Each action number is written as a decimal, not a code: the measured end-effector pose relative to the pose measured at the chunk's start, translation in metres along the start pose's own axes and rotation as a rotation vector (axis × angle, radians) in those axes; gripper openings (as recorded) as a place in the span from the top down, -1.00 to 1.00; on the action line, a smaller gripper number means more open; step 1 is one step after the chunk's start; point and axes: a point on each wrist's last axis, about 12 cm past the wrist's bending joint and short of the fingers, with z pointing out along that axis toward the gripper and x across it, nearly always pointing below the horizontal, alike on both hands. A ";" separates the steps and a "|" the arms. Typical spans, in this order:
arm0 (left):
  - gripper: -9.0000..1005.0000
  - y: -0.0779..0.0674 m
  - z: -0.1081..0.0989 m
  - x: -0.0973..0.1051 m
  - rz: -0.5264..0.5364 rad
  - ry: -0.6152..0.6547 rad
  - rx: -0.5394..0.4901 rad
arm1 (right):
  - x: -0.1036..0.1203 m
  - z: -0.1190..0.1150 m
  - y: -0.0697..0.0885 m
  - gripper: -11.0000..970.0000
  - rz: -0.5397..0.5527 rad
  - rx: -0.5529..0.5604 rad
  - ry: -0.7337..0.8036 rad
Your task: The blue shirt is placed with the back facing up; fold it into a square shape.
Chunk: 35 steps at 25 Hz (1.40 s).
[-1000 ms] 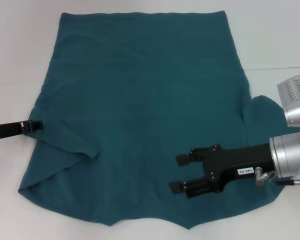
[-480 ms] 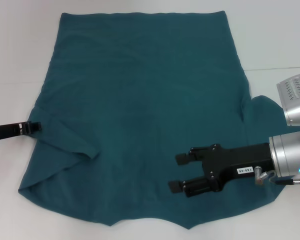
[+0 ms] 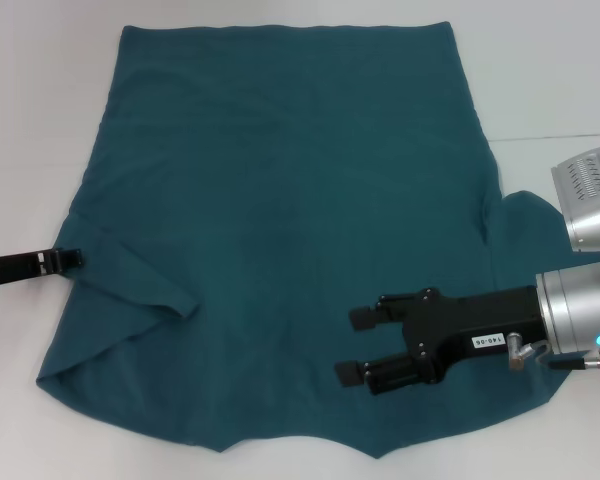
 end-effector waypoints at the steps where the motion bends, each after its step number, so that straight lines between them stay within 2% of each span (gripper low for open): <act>1: -0.20 0.000 0.001 0.000 -0.002 0.004 0.001 | 0.000 0.000 0.000 -0.89 0.000 0.000 0.000; 14: -0.20 -0.004 0.001 -0.001 -0.048 0.001 0.034 | 0.002 -0.001 0.000 -0.89 0.006 0.003 0.000; 22: 0.37 -0.008 -0.002 -0.008 -0.035 -0.030 0.048 | 0.003 -0.001 0.001 -0.89 0.008 0.003 0.000; 33: 0.79 -0.016 -0.003 -0.008 -0.006 -0.008 0.086 | 0.003 -0.002 0.000 -0.89 0.007 0.004 0.001; 35: 0.81 -0.018 -0.004 -0.011 -0.001 -0.010 0.096 | 0.003 -0.002 0.000 -0.89 0.007 0.003 0.001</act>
